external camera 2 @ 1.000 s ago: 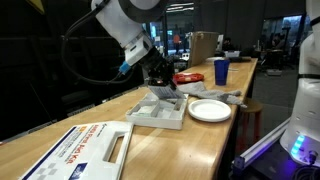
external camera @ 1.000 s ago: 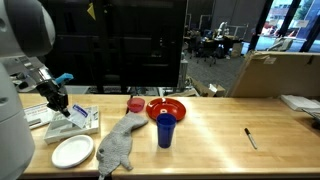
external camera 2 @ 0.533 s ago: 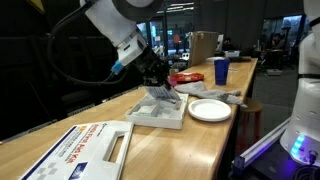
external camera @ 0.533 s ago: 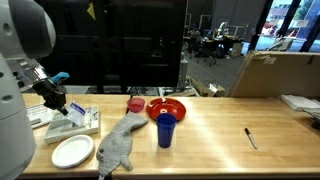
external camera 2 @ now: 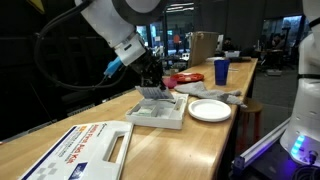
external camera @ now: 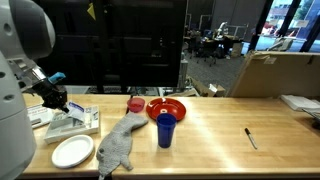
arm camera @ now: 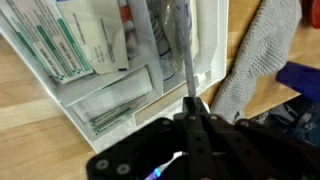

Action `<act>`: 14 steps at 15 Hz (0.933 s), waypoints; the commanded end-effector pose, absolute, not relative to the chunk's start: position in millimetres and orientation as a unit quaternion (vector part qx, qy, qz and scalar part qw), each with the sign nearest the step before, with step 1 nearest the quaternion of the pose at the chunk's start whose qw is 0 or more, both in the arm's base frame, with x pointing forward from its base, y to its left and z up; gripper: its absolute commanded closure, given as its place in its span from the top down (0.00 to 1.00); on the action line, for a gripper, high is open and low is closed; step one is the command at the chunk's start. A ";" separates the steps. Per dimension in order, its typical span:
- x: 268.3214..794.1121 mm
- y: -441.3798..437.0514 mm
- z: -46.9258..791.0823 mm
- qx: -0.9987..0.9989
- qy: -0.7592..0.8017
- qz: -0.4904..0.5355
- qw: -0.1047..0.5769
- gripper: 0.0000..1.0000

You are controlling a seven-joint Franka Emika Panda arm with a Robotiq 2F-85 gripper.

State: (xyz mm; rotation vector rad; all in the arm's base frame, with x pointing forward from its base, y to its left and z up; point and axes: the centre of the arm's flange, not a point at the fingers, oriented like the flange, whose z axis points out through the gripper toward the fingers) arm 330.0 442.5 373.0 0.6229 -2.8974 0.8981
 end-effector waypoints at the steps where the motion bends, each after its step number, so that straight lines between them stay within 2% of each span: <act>1: 329.4 442.1 369.9 0.263 -0.925 0.275 0.011 0.00; 14: 333.7 416.6 359.2 0.268 -0.927 0.263 0.017 0.00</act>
